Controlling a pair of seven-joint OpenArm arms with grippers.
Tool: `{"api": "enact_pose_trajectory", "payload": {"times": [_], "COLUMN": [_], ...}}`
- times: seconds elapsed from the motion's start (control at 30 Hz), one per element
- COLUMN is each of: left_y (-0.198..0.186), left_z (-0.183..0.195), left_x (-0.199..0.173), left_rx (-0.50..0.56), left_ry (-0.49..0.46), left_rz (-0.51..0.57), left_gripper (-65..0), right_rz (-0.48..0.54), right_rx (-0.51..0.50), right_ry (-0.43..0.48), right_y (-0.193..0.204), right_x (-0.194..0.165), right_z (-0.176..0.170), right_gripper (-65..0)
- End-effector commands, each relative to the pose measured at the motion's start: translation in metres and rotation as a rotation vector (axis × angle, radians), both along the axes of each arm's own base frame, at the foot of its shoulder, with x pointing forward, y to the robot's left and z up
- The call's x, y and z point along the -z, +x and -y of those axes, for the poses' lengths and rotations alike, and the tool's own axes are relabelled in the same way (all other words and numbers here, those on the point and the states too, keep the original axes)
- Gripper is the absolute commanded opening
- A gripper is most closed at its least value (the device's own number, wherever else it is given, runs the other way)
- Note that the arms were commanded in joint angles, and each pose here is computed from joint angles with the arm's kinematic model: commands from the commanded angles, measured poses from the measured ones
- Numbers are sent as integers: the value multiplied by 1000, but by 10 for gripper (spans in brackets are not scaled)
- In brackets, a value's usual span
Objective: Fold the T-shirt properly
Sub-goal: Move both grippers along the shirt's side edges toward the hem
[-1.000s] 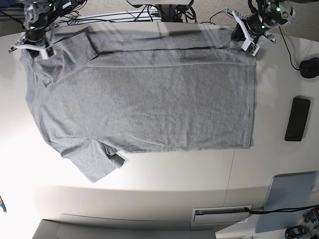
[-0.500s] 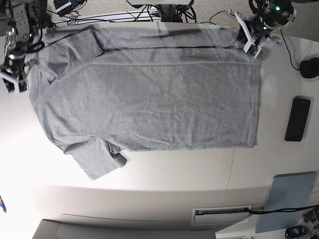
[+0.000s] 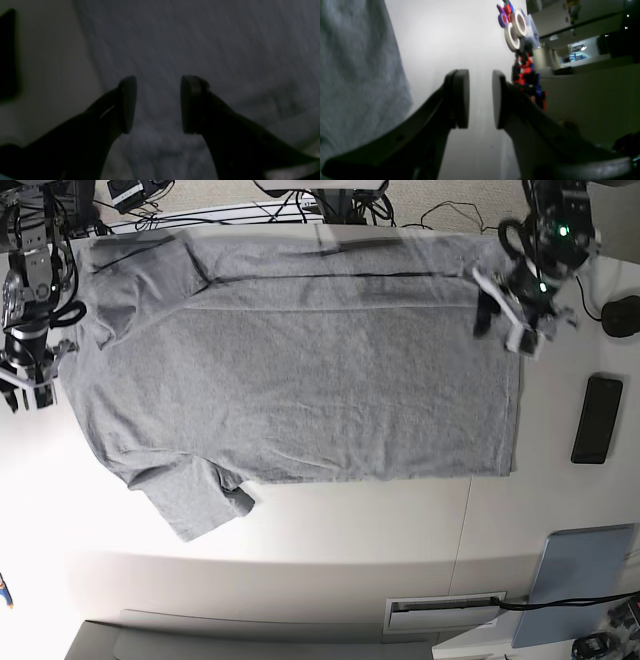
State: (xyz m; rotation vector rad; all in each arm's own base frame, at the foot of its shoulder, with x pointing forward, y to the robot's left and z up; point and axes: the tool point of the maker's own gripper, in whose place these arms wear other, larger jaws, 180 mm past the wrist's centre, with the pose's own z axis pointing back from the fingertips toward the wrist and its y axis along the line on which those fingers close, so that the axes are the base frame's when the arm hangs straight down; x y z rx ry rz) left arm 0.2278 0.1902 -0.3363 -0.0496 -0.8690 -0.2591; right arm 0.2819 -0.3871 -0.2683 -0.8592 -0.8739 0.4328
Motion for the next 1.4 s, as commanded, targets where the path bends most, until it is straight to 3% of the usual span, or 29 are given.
{"api": "enact_pose_trajectory", "payload": {"times": [0.0, 0.13, 0.33, 0.7, 0.87, 1.03, 1.37], "left_y": [13, 34, 67, 142, 178, 206, 219], "left_z": [-1, -7, -20, -39, -50, -64, -67], "left_x": [-13, -10, 11, 23, 35, 36, 49], "left_rx": [-1, -24, -82, -136, -194, -228, -259], "left_ry": [-6, -26, -100, -190, -248, -213, -237], "left_rz": [57, 74, 52, 43, 4, 13, -10], "left_gripper": [-353, -353, -353, -353, -353, -353, -354], "right_rz": [33, 2, -36, -133, -134, -147, -152], "right_rx": [-28, -61, -136, -27, -25, -15, -10], "right_ry": [0, 145, 283, 529, 547, 546, 545], "right_y": [11, 24, 45, 63, 67, 65, 64], "right_x": [-15, -8, -11, 34, 32, 34, 35], "right_z": [-1, -16, -37, -14, -14, -13, -12], "right_gripper": [-459, -340, -340, -341, -341, -341, -341]}}
